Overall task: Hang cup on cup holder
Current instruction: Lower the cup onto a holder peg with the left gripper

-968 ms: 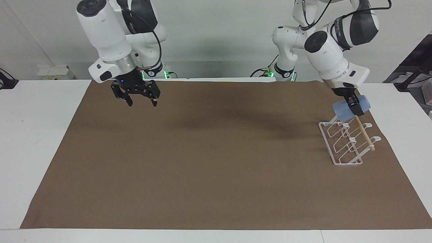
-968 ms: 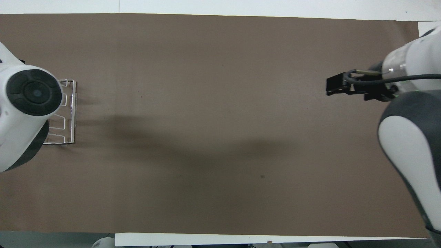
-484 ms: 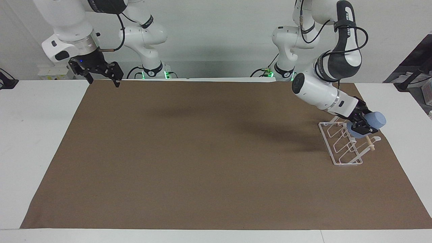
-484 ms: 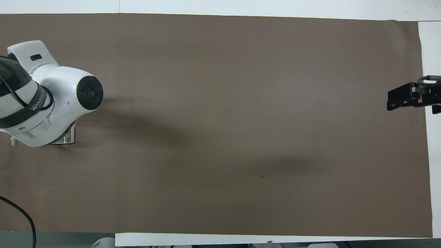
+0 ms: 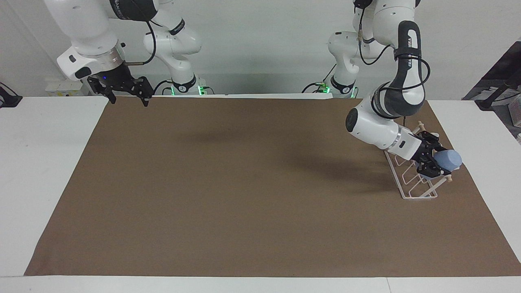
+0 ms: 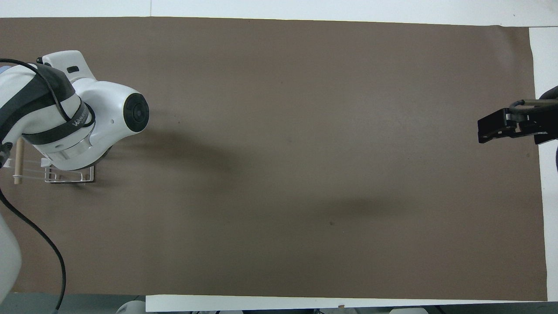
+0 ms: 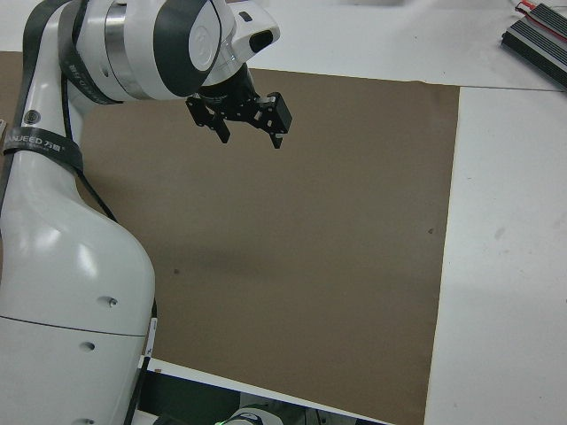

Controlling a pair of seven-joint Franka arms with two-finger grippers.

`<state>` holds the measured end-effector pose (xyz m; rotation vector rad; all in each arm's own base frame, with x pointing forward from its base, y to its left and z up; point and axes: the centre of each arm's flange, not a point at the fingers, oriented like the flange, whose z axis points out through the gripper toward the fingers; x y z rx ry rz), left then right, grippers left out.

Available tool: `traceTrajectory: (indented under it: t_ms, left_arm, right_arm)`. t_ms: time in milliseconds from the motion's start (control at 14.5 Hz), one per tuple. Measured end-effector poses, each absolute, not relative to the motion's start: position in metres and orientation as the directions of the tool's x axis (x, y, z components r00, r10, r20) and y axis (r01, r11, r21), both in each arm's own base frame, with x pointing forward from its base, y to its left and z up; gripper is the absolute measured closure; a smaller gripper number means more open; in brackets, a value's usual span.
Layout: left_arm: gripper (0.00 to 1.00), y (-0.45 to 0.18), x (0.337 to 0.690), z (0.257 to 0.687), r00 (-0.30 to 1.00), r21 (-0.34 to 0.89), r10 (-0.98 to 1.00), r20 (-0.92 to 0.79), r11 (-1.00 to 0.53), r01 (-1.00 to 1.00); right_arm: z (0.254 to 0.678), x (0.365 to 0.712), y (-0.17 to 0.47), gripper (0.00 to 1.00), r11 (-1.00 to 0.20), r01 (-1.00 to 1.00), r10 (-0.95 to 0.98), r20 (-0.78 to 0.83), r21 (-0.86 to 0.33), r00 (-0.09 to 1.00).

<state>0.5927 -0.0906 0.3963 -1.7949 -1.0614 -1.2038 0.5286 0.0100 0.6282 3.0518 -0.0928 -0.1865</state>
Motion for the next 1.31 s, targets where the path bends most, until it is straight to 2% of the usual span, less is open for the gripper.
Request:
traceTrajectory:
  t_ms: [1037, 1106, 1244, 1313]
  left_arm:
    - [0.23, -0.097, 0.591, 0.364, 0.218, -0.092, 0.276, 0.936, -0.406, 0.909]
    - [0.22, -0.098, 0.591, 0.364, 0.219, -0.091, 0.281, 0.934, -0.404, 0.910]
    - [0.04, -0.099, 0.590, 0.363, 0.223, -0.092, 0.296, 0.929, -0.399, 0.912]
    - [0.00, -0.101, 0.589, 0.362, 0.229, -0.095, 0.306, 0.924, -0.395, 0.914]
  right_arm:
    - [0.628, 0.529, 0.010, 0.00, -0.995, -0.056, -0.066, -0.120, 0.086, 0.991]
    - [0.628, 0.529, 0.010, 0.00, -0.995, -0.056, -0.066, -0.120, 0.086, 0.991]
    - [0.628, 0.529, 0.010, 0.00, -0.995, -0.056, -0.066, -0.120, 0.086, 0.991]
    - [0.628, 0.529, 0.010, 0.00, -0.995, -0.056, -0.066, -0.120, 0.086, 0.991]
